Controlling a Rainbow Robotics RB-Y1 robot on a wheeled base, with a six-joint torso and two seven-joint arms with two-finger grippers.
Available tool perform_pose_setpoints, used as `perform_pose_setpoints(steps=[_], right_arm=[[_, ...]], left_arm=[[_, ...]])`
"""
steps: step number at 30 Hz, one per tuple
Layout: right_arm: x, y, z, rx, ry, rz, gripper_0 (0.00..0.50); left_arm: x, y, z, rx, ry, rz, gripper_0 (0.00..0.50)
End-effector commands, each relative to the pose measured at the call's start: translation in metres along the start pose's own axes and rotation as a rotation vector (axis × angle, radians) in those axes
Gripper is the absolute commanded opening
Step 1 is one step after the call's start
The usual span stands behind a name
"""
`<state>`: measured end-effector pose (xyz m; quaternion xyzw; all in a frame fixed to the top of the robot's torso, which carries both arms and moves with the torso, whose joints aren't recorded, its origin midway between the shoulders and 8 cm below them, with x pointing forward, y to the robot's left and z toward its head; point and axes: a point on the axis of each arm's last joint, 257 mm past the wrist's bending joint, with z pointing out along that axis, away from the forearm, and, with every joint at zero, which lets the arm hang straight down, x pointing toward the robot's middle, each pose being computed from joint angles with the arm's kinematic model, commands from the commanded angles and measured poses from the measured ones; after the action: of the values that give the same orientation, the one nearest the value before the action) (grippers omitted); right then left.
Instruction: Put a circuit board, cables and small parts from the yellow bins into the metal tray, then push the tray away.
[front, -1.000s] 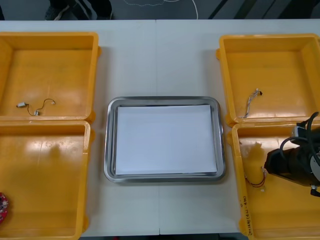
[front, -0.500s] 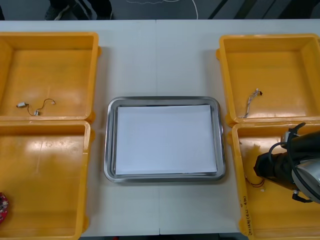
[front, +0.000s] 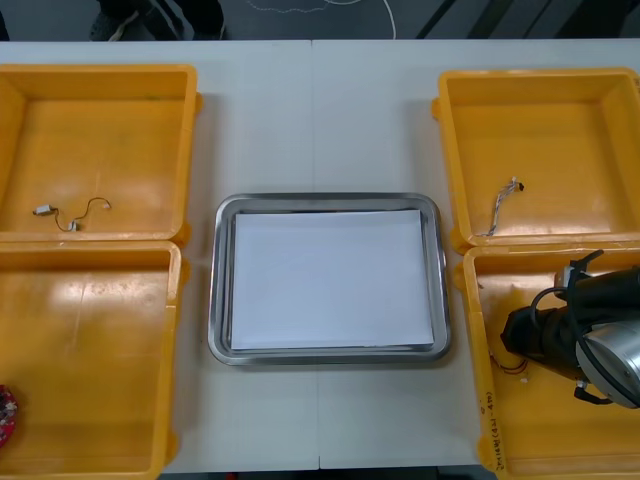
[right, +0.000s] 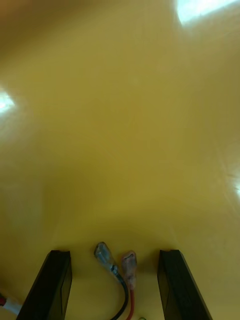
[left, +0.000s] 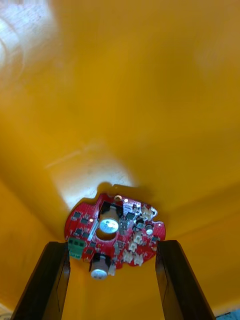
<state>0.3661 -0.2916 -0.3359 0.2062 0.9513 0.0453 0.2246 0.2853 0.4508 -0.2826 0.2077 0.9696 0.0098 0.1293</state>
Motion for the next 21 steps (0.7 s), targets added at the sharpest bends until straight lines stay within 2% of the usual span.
perform_pose_setpoints(steps=[1, 2, 3, 4, 5, 7, 9, 13, 16, 21], right_arm=[[0.015, -0.005, 0.009, 0.005, 0.034, 0.055, 0.5], [0.016, -0.005, 0.009, 0.004, 0.036, 0.057, 0.385], [0.015, -0.005, 0.009, 0.004, 0.035, 0.06, 0.32], [0.015, -0.006, 0.008, 0.005, 0.035, 0.06, 0.218], [0.015, -0.006, 0.008, 0.007, 0.036, 0.062, 0.074], [0.015, -0.009, 0.008, 0.013, 0.039, 0.062, 0.0], [0.015, -0.012, 0.008, 0.022, 0.042, 0.062, 0.0], [0.011, -0.018, 0.005, 0.032, 0.04, 0.057, 0.0], [0.007, -0.026, 0.002, 0.04, 0.046, 0.057, 0.0], [-0.004, -0.043, -0.015, 0.049, 0.068, 0.053, 0.0]], left_arm=[[0.017, 0.002, 0.006, -0.017, 0.032, 0.132, 0.5], [0.018, 0.003, 0.007, -0.02, 0.036, 0.13, 0.5], [0.019, 0.002, 0.008, -0.019, 0.041, 0.13, 0.5], [0.02, 0.002, 0.01, -0.02, 0.045, 0.128, 0.5], [0.021, 0.004, 0.012, -0.027, 0.053, 0.126, 0.5], [0.022, 0.006, 0.014, -0.042, 0.068, 0.127, 0.5], [0.023, 0.007, 0.016, -0.05, 0.081, 0.129, 0.5], [0.023, 0.006, 0.022, -0.035, 0.089, 0.122, 0.5], [0.019, 0.005, 0.033, -0.018, 0.081, 0.115, 0.5], [0.016, 0.004, 0.042, -0.012, 0.071, 0.117, 0.5]])
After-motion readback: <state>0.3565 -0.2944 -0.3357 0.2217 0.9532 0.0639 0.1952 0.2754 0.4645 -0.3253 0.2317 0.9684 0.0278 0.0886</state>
